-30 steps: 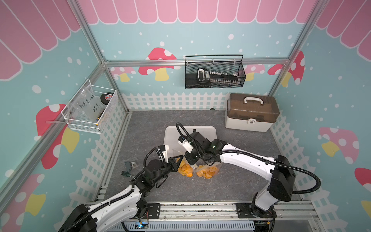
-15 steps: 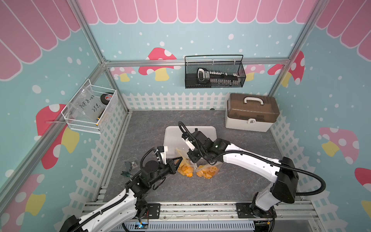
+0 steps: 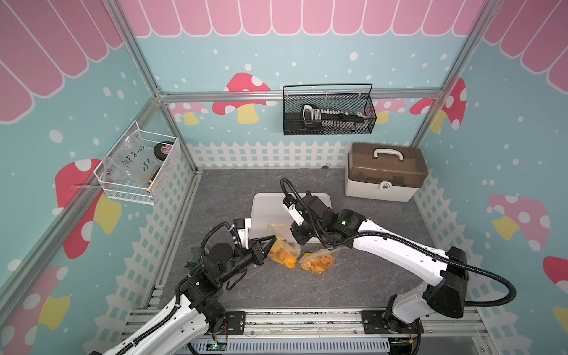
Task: Pour cookies out of the ziploc bag
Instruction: 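Open the ziploc bag at the center of the board, then pick up the ziploc bag from the center of the board, then place the ziploc bag on the tray, then pour the cookies out of the ziploc bag onto the tray.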
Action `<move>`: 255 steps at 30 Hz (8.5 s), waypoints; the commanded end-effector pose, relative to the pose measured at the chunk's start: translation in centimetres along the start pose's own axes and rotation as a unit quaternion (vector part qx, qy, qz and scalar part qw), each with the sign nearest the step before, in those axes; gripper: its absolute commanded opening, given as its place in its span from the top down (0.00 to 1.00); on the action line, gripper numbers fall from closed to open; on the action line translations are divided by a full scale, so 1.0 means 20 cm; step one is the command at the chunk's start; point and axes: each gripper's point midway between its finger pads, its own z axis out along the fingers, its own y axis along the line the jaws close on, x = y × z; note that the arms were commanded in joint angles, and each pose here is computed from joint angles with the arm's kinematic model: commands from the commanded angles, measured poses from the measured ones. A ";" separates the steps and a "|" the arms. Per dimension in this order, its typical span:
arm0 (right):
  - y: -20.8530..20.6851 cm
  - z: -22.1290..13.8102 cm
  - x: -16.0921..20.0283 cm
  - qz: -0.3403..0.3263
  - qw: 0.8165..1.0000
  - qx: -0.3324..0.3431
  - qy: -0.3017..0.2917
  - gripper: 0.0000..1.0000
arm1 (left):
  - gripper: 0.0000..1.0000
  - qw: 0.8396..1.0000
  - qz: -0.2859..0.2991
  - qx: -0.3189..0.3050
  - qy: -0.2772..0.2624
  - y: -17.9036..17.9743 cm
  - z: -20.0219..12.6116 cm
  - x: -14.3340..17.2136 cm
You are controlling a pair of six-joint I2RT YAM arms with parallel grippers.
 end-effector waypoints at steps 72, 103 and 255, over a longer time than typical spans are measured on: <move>0.43 0.08 0.17 -0.076 0.976 -0.200 0.051 0.55 | 1.00 0.994 0.079 -0.066 0.025 0.04 0.04 -0.05; 0.22 0.04 -0.18 -0.027 0.987 -0.156 -0.023 1.00 | 0.13 0.971 0.073 -0.196 -0.118 0.35 -0.27 -0.17; -0.77 0.16 0.08 0.155 0.981 0.034 -0.113 0.62 | 0.49 0.955 -0.090 -0.258 0.112 1.12 0.75 -0.14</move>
